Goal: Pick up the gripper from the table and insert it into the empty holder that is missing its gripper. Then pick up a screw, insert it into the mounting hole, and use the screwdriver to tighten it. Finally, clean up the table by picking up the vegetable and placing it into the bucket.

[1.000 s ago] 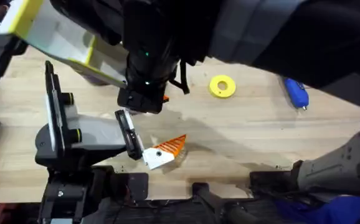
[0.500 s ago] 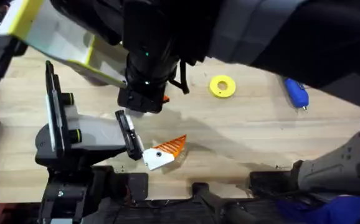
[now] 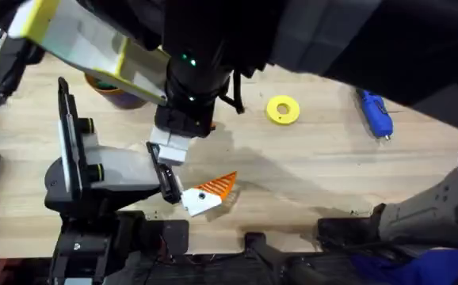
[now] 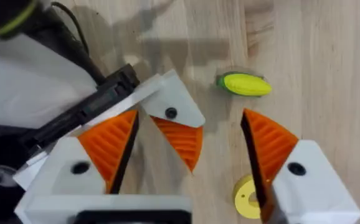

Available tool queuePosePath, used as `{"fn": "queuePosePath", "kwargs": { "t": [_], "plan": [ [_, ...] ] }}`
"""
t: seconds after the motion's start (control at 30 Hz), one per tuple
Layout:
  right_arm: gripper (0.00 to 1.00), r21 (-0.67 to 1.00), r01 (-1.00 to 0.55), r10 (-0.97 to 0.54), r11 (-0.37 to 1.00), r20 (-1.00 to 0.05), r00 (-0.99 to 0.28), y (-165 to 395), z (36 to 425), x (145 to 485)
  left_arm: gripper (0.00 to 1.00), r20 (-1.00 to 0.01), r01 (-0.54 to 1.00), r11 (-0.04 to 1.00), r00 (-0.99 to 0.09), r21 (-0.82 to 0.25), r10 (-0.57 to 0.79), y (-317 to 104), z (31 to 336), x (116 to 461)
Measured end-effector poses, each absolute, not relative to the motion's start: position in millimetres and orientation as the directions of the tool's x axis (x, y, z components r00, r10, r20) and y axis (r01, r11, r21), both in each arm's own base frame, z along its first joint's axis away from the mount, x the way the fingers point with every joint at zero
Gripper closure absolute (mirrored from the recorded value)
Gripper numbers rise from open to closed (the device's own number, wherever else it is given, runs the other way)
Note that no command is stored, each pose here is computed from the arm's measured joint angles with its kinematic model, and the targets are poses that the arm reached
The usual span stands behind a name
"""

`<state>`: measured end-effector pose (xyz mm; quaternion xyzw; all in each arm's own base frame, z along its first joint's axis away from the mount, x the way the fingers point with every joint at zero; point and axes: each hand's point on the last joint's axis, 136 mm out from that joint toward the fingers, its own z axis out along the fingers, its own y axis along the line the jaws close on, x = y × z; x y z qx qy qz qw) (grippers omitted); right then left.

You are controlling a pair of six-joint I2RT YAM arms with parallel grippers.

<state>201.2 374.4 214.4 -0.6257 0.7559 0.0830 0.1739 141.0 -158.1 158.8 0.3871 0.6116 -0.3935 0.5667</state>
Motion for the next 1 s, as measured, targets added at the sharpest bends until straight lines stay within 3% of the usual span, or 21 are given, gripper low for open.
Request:
{"fn": "queuePosePath", "kwargs": {
  "t": [0.4, 0.63, 1.0],
  "plan": [
    [0.004, -0.092, -0.971, -0.901, 0.222, -0.399, -0.168, 373.8, 221.4, 208.4, 0.015, -0.998, 0.921, 0.388, -0.056, -0.041, 0.028, -158.3, 158.9, 140.6],
    [0.004, -0.102, -0.952, -0.852, 0.287, -0.482, -0.205, 350.8, 255.6, 230.1, 0.016, -0.998, 0.921, 0.388, -0.054, -0.038, 0.029, -158.3, 158.9, 140.5],
    [0.004, -0.150, -0.952, -0.804, 0.269, -0.578, -0.136, 295.3, 299.1, 256.5, 0.015, -0.998, 0.921, 0.387, -0.054, -0.039, 0.029, -158.4, 158.8, 140.4]
  ]
}}
